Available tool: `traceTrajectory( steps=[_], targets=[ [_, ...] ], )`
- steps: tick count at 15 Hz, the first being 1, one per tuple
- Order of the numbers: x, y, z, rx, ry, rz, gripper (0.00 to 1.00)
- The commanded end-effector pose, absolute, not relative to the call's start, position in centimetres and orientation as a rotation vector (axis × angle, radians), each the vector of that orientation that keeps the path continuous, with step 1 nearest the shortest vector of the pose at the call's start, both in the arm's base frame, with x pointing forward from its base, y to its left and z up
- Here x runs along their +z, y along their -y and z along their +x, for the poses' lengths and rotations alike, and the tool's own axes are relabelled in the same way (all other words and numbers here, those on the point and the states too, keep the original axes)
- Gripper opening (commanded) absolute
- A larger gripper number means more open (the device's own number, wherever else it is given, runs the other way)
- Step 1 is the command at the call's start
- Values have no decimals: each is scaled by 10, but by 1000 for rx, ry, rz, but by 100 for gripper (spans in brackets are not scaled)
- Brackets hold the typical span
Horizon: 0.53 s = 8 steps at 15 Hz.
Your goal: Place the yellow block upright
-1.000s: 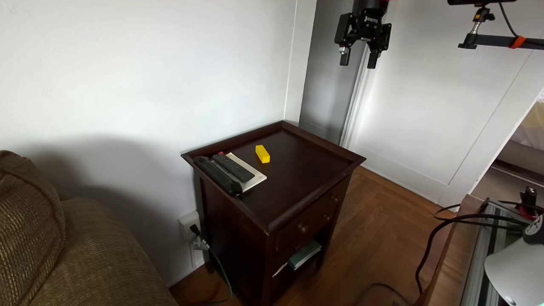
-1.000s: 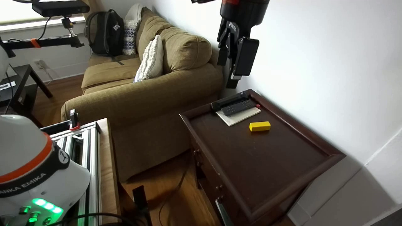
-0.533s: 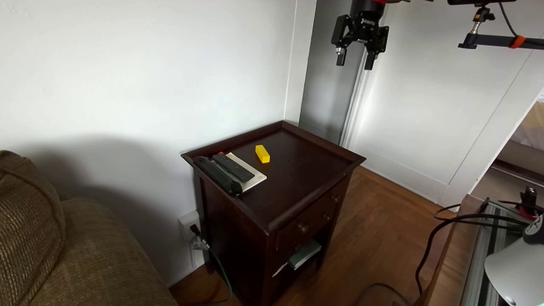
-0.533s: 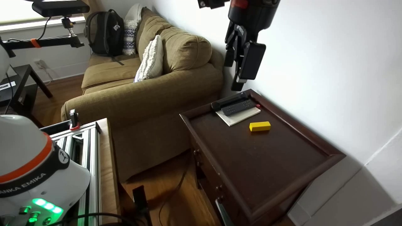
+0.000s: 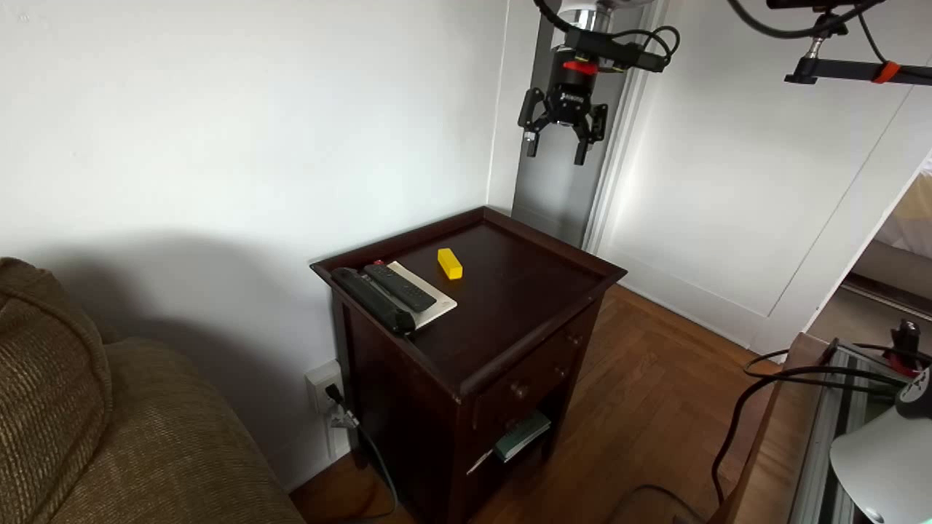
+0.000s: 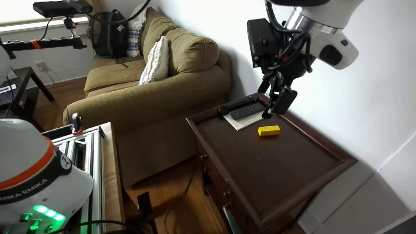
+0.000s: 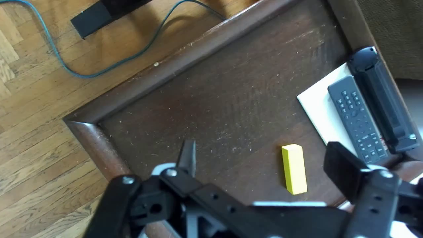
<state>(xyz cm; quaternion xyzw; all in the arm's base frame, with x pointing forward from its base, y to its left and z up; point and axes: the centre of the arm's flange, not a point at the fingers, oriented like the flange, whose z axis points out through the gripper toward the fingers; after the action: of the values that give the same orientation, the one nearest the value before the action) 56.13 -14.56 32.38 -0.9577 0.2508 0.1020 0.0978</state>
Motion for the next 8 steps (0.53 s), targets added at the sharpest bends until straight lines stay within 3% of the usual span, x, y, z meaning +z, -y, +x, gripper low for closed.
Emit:
traceTrajectory(
  steps=[1,8],
  targets=[
    [285,151,618,357,-781,-2777,100],
    [224,134,689,508,-748,-2758,100]
  ],
)
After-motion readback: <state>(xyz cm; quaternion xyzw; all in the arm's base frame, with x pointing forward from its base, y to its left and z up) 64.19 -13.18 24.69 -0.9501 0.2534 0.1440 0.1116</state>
